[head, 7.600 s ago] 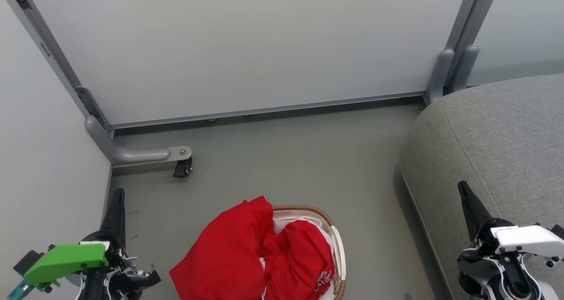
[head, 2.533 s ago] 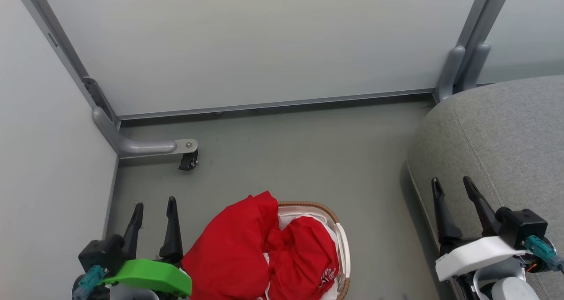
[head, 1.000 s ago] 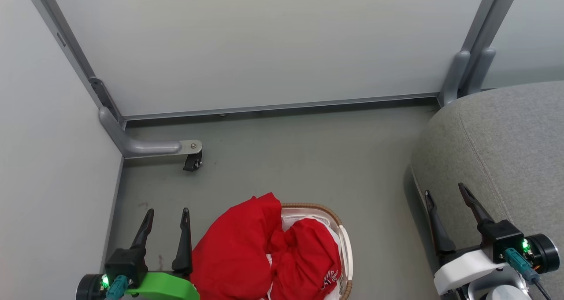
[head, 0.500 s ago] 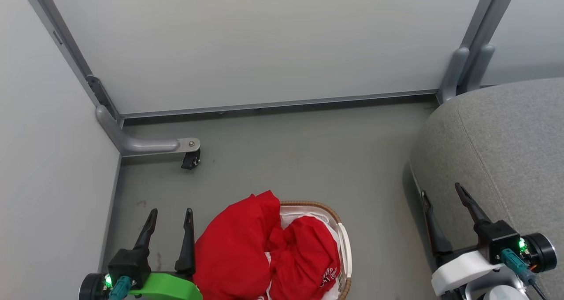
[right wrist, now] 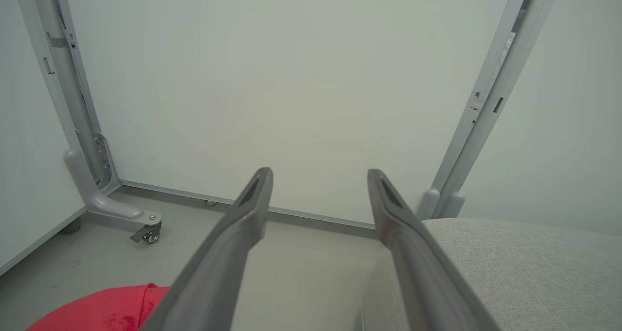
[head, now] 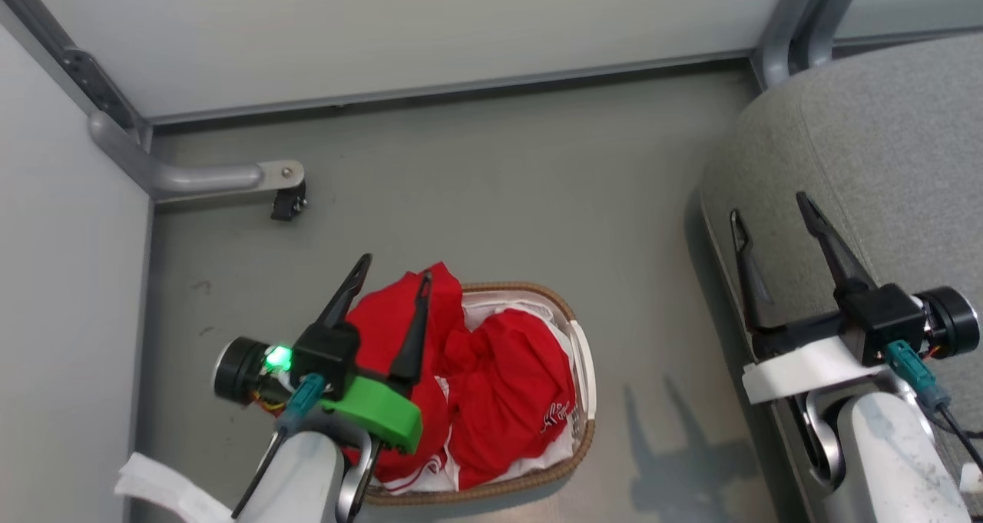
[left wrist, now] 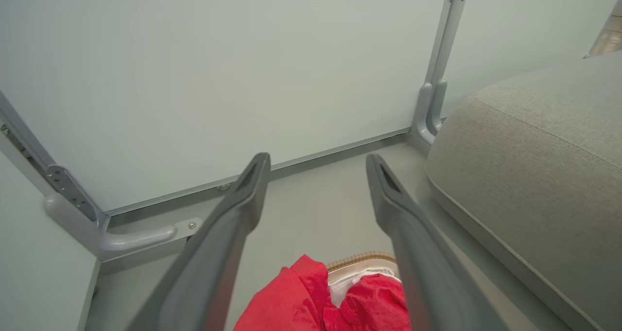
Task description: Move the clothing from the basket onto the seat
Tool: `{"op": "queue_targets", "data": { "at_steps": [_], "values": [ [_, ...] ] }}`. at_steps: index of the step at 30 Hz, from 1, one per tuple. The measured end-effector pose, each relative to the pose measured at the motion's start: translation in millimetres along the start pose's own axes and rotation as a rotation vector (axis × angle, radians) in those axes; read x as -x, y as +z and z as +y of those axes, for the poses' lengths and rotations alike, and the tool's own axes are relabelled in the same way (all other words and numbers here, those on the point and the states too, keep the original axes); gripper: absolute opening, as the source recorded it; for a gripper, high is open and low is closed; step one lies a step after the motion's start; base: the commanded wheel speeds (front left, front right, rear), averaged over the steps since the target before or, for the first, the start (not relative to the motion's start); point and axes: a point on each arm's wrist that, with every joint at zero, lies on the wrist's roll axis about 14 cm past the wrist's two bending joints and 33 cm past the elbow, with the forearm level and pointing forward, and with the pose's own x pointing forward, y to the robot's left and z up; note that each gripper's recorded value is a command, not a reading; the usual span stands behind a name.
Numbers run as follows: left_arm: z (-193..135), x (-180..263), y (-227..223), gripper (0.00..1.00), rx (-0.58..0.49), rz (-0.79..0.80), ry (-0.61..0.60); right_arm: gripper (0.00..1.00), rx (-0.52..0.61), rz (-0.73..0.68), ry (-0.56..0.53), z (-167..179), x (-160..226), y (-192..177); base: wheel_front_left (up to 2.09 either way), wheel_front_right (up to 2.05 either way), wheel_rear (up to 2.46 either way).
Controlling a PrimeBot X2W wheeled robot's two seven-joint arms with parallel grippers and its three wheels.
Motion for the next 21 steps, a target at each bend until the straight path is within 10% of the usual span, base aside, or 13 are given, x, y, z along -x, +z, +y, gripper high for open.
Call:
{"op": "queue_targets", "data": {
  "at_steps": [21],
  "values": [
    [-56.1,-63.8,-220.6,1.0,-0.124,0.536,-0.524,1.0,-0.059,0.115,-0.119,-53.4,-44.8,-86.8,0.0,0.0,0.0]
  ]
}}
